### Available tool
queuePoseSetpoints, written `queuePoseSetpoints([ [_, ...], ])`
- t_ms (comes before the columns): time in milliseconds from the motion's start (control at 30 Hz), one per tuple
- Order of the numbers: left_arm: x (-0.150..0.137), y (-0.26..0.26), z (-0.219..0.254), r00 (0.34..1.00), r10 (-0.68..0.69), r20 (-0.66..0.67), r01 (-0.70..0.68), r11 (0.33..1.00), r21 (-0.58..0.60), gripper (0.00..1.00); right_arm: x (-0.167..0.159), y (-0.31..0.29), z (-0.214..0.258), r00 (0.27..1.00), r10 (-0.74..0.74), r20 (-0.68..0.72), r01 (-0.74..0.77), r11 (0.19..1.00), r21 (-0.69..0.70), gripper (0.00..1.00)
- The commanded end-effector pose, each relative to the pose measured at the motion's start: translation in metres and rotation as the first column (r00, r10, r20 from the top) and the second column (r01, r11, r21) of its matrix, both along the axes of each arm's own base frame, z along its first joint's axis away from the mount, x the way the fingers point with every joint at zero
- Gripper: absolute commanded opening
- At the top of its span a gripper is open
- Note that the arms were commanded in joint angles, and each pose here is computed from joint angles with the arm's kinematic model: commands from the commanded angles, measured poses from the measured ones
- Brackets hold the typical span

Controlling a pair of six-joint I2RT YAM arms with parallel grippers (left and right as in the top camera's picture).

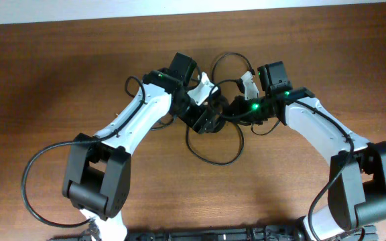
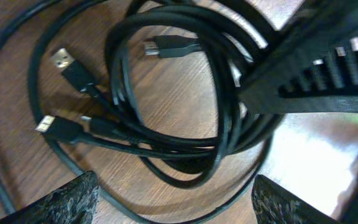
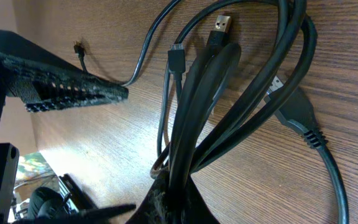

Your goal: Untangle cables

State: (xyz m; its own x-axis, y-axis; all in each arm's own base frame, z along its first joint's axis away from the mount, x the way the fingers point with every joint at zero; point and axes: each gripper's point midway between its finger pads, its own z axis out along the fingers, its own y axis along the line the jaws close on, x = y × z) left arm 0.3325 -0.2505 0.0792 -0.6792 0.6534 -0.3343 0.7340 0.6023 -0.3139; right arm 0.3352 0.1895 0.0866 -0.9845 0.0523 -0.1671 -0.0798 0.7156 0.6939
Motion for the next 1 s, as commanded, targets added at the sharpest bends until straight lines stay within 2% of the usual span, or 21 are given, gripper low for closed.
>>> queuePoseSetpoints([
  [0,0.003,0.004,0.006,0.999,-0.003,0.043,0.002,1.0,0.015,0.8,0.001,0.003,0.009,1.0,0.016,0.022,-0.017,1.0,0.025,0.04],
  [300,0.001,0.004,0.003,0.999,0.03,0.018,-0.03,0.999,0.011,0.8,0.001,0.003,0.009,1.0,0.016,0.021,-0.016,1.0,0.025,0.04],
  [400,-0.007,0.0,-0.005,1.0,0.018,-0.014,-0.018,0.999,-0.027,0.79,0.001,0.003,0.009,1.0,0.016,0.02,-0.016,1.0,0.025,0.04],
  [533,-0.012,0.001,-0.016,1.0,0.016,-0.024,-0.017,0.999,-0.03,0.7,-0.002,0.003,0.008,1.0,0.016,0.007,-0.016,1.0,0.022,0.04],
  [600,-0.018,-0.009,-0.016,0.999,-0.004,-0.045,0.0,0.995,-0.101,0.67,-0.002,0.003,0.008,1.0,0.016,0.007,-0.016,1.0,0.022,0.04],
  [767,-0.022,-0.02,-0.009,0.997,-0.011,-0.074,-0.002,0.984,-0.178,0.65,-0.001,0.002,0.007,1.0,0.014,0.008,-0.014,1.0,0.019,0.04],
  [967,-0.018,-0.022,-0.011,0.999,-0.013,-0.05,0.004,0.983,-0.185,0.58,-0.001,0.002,0.007,1.0,0.015,0.008,-0.015,1.0,0.018,0.04],
])
